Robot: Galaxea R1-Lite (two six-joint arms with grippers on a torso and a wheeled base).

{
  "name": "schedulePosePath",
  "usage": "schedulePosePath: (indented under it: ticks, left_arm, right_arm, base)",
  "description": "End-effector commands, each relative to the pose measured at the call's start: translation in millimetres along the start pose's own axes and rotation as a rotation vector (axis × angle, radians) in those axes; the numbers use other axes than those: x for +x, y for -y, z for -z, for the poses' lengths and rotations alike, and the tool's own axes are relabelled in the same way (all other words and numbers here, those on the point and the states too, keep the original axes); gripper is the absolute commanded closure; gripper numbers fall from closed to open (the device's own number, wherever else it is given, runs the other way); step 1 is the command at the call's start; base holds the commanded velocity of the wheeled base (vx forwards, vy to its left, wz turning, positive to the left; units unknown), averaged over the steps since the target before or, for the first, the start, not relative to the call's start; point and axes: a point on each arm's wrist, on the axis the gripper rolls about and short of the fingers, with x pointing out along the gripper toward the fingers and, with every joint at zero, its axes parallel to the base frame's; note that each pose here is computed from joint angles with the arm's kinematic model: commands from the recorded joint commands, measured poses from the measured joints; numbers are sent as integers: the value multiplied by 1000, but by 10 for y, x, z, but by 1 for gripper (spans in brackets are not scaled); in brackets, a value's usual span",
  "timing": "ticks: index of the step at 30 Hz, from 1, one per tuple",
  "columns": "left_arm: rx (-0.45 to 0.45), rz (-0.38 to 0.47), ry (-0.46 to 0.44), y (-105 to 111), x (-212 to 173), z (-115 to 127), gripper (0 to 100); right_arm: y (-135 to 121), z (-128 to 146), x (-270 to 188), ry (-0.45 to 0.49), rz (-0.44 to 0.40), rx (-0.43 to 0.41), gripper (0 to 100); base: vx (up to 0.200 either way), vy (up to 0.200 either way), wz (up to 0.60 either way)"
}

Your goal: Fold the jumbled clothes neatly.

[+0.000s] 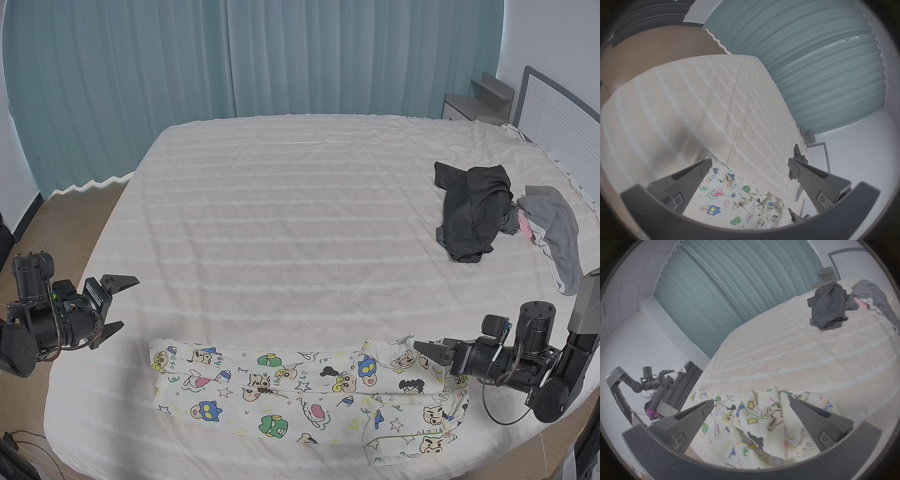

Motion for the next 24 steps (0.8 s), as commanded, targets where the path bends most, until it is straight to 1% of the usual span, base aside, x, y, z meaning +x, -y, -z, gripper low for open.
schedulePosePath:
  ticks: [1, 4, 6, 8, 10, 12, 14, 15, 16, 17, 19, 20, 24]
  left_arm:
    - [-59, 21, -48, 19, -222, 284, 0]
    - [-75, -8, -81, -57, -204, 360, 0]
    - [-83, -26, -97, -101, -178, 389, 0]
    - [-88, -37, -109, -130, -167, 406, 0]
    - [-93, -44, -116, -149, -164, 420, 0]
    - [-95, -51, -122, -169, -164, 439, 0]
    - [-96, -51, -124, -181, -171, 451, 0]
    - [-93, -49, -122, -188, -176, 459, 0]
    - [-93, -49, -122, -188, -176, 459, 0]
    - [-91, -47, -122, -216, -190, 487, 0]
    - [-86, -44, -119, -236, -194, 504, 0]
    - [-84, -39, -116, -250, -192, 513, 0]
    - [-76, -27, -109, -272, -205, 540, 0]
  right_arm:
    - [-339, -158, 405, -17, -52, 27, 0]
    - [-475, -216, 603, -69, -21, 68, 0]
    - [-581, -211, 679, -106, -10, 127, 0]
    - [-649, -235, 712, -109, -17, 170, 0]
    - [-664, -244, 717, -108, -20, 184, 0]
    - [-658, -173, 749, -138, -9, 187, 0]
    - [-582, -42, 818, -191, 33, 198, 0]
    - [-545, 1, 831, -204, 55, 201, 0]
    - [-545, 1, 831, -204, 55, 201, 0]
    - [-486, 96, 857, -223, 100, 203, 0]
    - [-438, 144, 866, -226, 132, 204, 0]
    - [-385, 162, 855, -220, 167, 206, 0]
    - [-300, 145, 741, -203, 210, 219, 0]
  base:
    - [0, 0, 0]
    - [0, 0, 0]
    - [0, 0, 0]
    - [0, 0, 0]
    - [0, 0, 0]
    - [0, 0, 0]
    - [0, 0, 0]
    - [0, 0, 0]
    - [0, 0, 0]
    - [0, 0, 0]
    - [0, 0, 0]
    - [0, 0, 0]
    - [0, 0, 0]
